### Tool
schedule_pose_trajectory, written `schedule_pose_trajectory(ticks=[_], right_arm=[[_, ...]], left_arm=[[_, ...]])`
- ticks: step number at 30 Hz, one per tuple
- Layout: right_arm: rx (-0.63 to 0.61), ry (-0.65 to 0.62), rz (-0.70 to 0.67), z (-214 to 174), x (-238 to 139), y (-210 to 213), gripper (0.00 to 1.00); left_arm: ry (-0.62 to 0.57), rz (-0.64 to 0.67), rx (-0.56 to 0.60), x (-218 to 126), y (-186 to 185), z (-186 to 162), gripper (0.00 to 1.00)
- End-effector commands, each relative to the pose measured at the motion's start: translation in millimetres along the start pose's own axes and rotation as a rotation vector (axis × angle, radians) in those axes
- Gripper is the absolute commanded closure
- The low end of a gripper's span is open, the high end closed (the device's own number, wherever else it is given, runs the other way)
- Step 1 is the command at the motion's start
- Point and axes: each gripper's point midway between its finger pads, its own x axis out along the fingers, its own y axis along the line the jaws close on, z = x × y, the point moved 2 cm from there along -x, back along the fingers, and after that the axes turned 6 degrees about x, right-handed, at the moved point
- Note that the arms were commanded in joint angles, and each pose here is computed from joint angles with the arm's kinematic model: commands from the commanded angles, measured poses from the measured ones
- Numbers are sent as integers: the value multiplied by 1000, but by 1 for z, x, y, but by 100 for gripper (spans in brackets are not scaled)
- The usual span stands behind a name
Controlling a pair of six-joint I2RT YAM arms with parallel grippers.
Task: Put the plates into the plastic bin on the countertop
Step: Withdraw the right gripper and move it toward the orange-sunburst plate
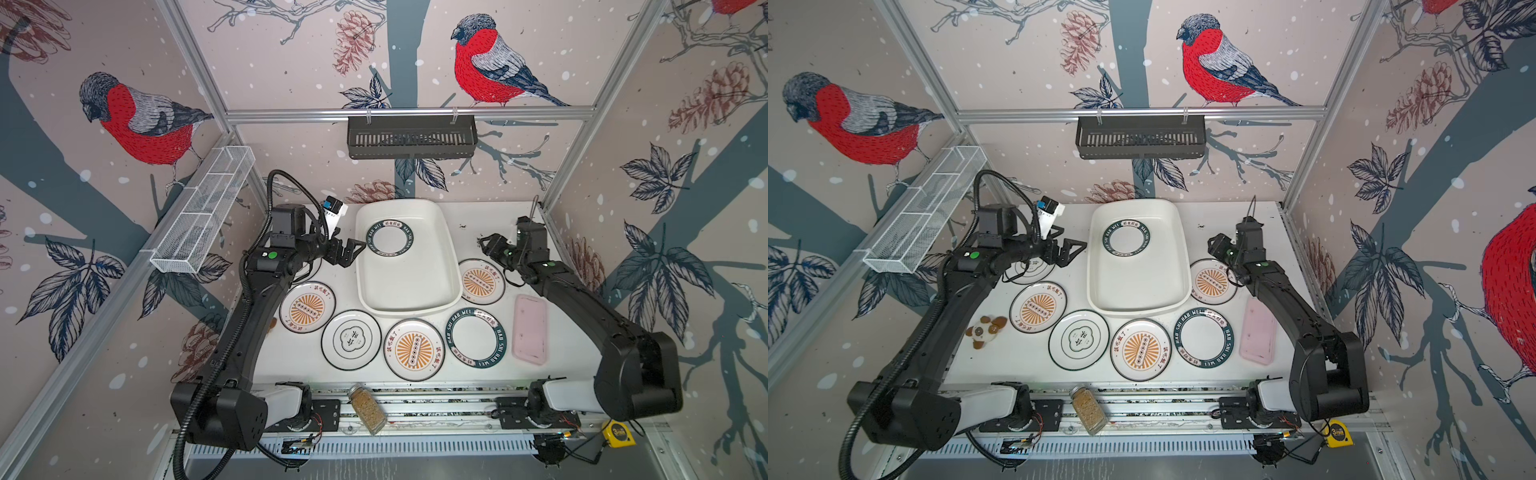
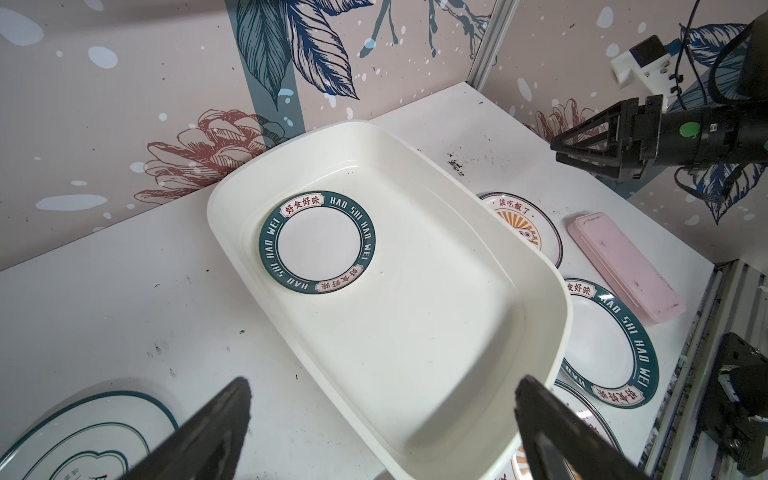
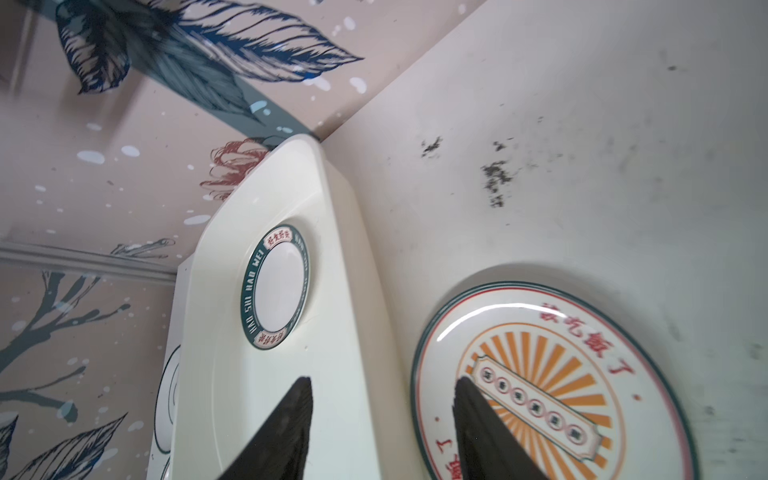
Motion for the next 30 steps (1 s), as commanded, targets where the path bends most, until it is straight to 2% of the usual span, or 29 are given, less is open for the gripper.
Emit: schedule_pose_trajectory(ticks=[1,5,11,23,30], right_arm=[[55,31,52,7,-10,-18,44],[124,75,30,9,-16,-55,46],[126,120,-109,-11,-26,-87,46],[175,207,-121,-68,-32,-116,46],[166,246,-124,-81,-26,-118,49]], left_arm=[[6,-40,19,2,-5,-1,2],[22,-71,11,7,-7,-3,2],[30,-106,12,9,-13,-7,2],[53,-192,16,21,-25,-13,2],[43,-193,24,21,-27,-11,2]])
